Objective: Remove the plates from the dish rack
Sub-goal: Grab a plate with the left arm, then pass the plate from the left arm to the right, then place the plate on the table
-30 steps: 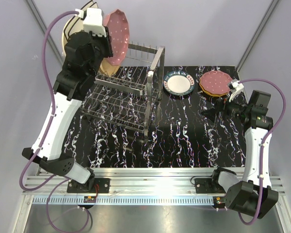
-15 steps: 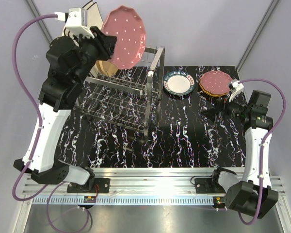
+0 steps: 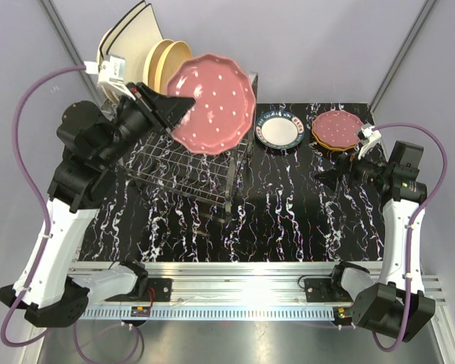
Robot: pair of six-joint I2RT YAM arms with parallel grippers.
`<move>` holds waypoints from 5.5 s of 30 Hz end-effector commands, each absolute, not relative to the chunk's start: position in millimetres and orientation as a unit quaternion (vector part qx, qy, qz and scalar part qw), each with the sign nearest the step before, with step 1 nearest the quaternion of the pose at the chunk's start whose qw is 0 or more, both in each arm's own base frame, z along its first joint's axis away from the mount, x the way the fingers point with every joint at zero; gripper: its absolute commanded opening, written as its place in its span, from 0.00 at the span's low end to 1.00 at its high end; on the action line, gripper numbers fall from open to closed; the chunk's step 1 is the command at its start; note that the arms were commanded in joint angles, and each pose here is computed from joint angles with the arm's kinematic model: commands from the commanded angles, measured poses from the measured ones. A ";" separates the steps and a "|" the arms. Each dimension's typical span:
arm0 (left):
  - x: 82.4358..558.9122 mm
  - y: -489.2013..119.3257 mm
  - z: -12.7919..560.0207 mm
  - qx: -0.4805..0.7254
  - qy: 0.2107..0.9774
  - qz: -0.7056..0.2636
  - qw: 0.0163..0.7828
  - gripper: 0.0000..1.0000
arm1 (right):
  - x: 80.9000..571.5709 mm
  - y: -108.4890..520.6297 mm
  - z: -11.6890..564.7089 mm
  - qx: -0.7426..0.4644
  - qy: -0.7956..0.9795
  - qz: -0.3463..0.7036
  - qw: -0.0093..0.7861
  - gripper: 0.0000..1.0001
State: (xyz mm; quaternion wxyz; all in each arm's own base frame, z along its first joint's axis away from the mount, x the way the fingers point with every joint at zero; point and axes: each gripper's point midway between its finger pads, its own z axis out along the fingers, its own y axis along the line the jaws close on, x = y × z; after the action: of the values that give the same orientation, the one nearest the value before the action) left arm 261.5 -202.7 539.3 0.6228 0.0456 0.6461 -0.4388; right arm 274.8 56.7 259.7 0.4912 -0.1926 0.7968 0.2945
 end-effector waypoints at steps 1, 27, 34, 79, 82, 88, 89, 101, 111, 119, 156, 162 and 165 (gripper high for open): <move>211.3 -208.4 591.6 0.076 0.540 -0.554 0.629 0.00 | 272.2 62.5 286.7 -0.220 0.772 0.291 0.520 1.00; 170.2 -265.6 424.8 0.170 0.585 -0.629 0.482 0.00 | 186.8 149.4 334.9 -0.295 0.668 0.556 0.398 1.00; 168.6 -284.9 404.5 0.187 0.596 -0.629 0.463 0.00 | 175.9 177.0 312.2 -0.319 0.673 0.567 0.352 1.00; 196.2 -310.2 379.9 0.252 0.609 -0.515 0.548 0.93 | 197.9 153.3 295.9 -0.198 0.688 0.597 0.362 0.00; 198.8 -289.7 389.2 0.263 0.611 -0.462 0.587 0.98 | 211.1 134.9 295.2 -0.157 0.701 0.578 0.387 0.00; 199.6 -219.7 388.9 0.264 0.627 -0.315 0.662 0.99 | 237.0 98.9 291.5 -0.085 0.722 0.534 0.431 0.00; 199.2 -209.0 381.1 0.264 0.636 -0.293 0.664 0.99 | 240.9 94.8 294.2 -0.086 0.723 0.525 0.440 0.00; 210.2 -143.4 292.7 0.237 0.710 -0.132 0.650 0.99 | 317.8 29.8 278.5 0.000 0.773 0.433 0.463 0.00; 212.9 -123.6 266.6 0.212 0.723 -0.093 0.651 0.99 | 406.3 -31.2 259.0 0.102 0.777 0.373 0.496 0.00; 214.9 -118.5 258.9 0.200 0.726 -0.085 0.652 0.99 | 472.8 -80.4 254.5 0.190 0.754 0.338 0.531 0.00; 229.8 -122.3 239.4 0.203 0.749 -0.081 0.626 0.99 | 594.3 -126.9 169.3 0.318 0.740 0.343 0.484 0.02; 230.6 -122.4 238.2 0.203 0.750 -0.082 0.624 0.99 | 596.1 -125.2 163.5 0.322 0.738 0.353 0.477 0.06; 231.0 -122.4 238.2 0.203 0.750 -0.082 0.624 0.99 | 596.4 -124.3 157.4 0.323 0.740 0.355 0.471 0.13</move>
State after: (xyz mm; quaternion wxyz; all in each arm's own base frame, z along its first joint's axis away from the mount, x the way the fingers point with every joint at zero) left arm 227.2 -116.2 229.0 0.6096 0.2091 0.7617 -0.0662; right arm 567.6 -125.2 91.8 0.3931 0.3814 0.7751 0.3150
